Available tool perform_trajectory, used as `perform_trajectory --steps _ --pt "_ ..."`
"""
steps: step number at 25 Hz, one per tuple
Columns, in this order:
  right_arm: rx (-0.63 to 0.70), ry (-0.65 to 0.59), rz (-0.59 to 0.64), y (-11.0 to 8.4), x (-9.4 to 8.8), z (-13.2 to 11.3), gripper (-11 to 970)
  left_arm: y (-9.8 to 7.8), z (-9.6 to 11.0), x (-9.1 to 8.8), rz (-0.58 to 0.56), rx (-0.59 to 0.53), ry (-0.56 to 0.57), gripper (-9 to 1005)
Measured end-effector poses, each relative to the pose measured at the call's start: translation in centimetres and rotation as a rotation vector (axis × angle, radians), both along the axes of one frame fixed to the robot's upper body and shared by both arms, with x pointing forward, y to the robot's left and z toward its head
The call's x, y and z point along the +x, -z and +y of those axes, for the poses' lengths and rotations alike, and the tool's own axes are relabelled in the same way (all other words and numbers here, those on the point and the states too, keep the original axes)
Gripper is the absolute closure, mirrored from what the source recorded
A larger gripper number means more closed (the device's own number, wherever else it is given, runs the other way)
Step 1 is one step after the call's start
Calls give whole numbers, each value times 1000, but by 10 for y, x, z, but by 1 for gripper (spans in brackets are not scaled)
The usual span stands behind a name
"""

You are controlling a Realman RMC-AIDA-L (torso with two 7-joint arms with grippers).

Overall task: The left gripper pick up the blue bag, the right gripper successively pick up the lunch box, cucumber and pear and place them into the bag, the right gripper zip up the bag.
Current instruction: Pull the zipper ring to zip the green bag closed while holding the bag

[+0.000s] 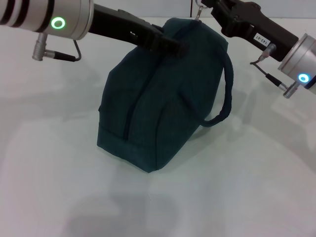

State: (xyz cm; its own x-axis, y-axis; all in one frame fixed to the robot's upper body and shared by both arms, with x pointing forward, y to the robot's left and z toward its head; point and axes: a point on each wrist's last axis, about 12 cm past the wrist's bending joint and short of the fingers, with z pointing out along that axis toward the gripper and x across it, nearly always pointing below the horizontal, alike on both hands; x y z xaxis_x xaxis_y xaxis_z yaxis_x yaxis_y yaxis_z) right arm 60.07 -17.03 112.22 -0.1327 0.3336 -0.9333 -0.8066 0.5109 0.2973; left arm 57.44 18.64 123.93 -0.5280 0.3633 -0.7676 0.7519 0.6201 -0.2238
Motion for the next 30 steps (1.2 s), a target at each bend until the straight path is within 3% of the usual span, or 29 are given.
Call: perform_trajectory --steps 12,25,30 --pt "-2 6 5 1 0 -1 904 9 -14 -6 -50 61 58 233" --pt "-2 12 7 1 1 -2 901 8 -13 -5 -82 76 68 786" --pt "-1 14 8 1 1 -2 900 8 -12 -5 -89 77 69 849"
